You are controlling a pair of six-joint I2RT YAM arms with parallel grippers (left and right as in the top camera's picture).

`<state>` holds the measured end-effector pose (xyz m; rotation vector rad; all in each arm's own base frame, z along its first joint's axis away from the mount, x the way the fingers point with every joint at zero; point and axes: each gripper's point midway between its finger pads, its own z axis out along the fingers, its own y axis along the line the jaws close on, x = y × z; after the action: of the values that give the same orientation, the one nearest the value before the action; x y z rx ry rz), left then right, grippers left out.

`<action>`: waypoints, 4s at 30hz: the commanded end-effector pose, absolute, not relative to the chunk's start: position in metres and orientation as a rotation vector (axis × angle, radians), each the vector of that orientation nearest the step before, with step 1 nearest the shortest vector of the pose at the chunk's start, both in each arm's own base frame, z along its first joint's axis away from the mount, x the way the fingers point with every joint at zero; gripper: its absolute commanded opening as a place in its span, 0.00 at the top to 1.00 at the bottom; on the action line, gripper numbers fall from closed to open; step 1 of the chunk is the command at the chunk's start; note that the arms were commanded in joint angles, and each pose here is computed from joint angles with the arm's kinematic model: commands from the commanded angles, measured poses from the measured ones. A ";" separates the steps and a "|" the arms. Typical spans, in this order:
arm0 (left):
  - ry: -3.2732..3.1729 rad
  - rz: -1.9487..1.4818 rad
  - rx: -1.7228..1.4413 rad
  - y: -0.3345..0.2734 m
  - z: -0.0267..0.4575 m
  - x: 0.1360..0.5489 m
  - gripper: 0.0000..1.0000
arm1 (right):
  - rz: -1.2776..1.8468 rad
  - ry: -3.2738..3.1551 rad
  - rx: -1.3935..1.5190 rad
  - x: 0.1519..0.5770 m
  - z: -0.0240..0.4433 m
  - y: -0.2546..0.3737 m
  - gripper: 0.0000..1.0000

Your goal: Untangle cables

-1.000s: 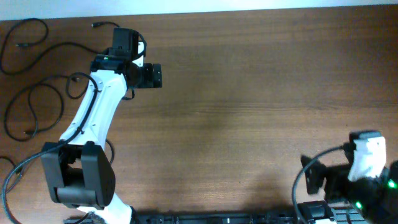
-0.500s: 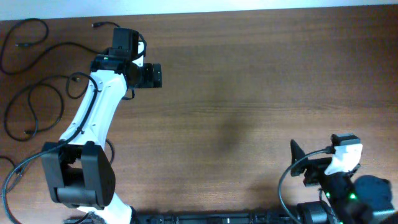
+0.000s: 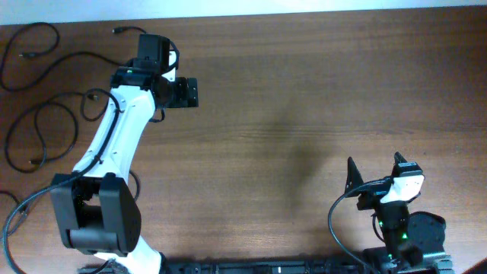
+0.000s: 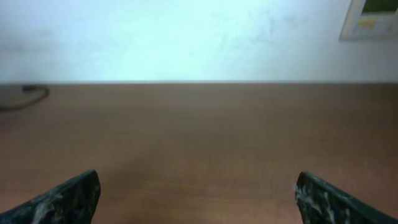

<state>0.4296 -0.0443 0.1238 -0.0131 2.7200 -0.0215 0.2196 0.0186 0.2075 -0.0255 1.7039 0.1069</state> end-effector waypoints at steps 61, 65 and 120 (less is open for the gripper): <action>2.708 -0.009 0.004 -0.043 0.127 0.432 0.01 | 0.046 1.651 -0.002 0.246 0.155 0.009 0.03; 2.708 -0.009 0.004 -0.043 0.127 0.432 0.01 | 0.046 1.651 -0.002 0.246 0.155 0.009 0.02; 1.638 0.005 -0.141 0.009 0.158 0.246 0.02 | 0.046 1.651 -0.002 0.246 0.155 0.009 0.02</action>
<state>0.2449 0.0068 0.1534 -0.1398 1.7176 -0.0009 0.2459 0.0092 0.1586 -0.0013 1.6460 0.0541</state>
